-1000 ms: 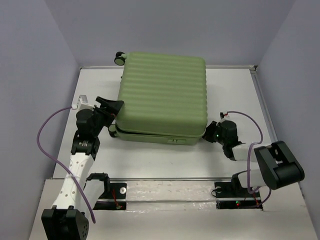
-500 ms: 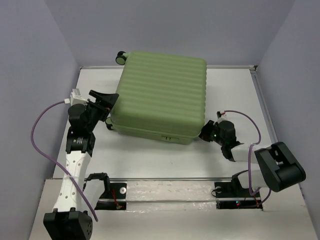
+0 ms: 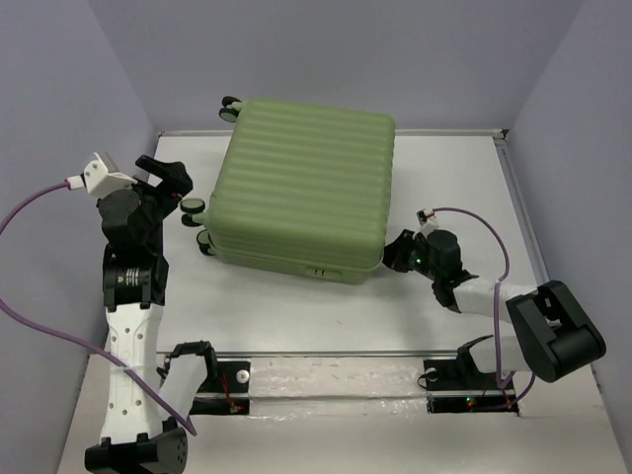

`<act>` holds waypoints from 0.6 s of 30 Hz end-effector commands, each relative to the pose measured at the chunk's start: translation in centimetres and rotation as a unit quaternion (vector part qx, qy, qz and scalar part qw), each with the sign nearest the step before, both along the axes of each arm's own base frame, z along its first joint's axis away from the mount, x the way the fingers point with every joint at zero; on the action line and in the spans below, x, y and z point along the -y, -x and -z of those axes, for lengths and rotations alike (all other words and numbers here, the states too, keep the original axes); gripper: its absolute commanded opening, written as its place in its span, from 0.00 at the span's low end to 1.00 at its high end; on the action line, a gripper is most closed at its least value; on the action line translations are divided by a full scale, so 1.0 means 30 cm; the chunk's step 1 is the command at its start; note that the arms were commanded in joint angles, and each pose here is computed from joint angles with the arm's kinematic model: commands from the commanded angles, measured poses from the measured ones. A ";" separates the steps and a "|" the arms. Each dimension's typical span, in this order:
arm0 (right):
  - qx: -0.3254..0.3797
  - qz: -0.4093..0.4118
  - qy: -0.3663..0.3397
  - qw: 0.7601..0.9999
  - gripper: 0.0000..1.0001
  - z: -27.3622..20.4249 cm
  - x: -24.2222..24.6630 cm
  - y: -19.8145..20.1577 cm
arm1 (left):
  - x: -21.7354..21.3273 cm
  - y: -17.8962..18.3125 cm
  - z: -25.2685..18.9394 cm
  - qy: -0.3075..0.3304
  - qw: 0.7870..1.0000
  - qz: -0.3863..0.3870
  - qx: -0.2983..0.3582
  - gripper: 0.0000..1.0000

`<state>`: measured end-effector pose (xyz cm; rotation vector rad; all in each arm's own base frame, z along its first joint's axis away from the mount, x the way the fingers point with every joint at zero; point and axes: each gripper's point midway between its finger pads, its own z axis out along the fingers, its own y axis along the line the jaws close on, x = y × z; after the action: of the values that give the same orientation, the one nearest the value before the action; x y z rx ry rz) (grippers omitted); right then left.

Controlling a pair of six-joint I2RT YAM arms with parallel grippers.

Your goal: Pack the luggage

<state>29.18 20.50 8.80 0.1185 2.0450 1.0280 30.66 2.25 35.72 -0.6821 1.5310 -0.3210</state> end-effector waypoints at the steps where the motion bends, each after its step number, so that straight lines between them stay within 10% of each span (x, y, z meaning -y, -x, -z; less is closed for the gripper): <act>1: 0.075 -0.079 -0.051 0.993 0.15 -0.168 -0.143 0.001 | -0.050 0.030 -0.101 -0.039 0.998 -0.037 0.031 0.99; 4: 0.075 -0.086 -0.050 0.992 0.16 -0.171 -0.174 -0.005 | 0.115 0.050 -0.117 -0.036 0.993 0.096 0.066 0.94; 10: 0.091 -0.079 -0.029 0.992 0.20 -0.202 -0.184 -0.064 | 0.561 0.256 -0.050 -0.041 0.925 0.360 0.117 0.42; 18: 0.101 -0.004 0.067 0.993 0.35 -0.105 -0.006 0.015 | 0.836 0.462 0.504 -0.030 0.871 0.486 -0.059 0.30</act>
<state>29.46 22.90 10.56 -0.0381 2.0273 0.9962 17.90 -21.25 27.49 0.1935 1.7602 -1.0354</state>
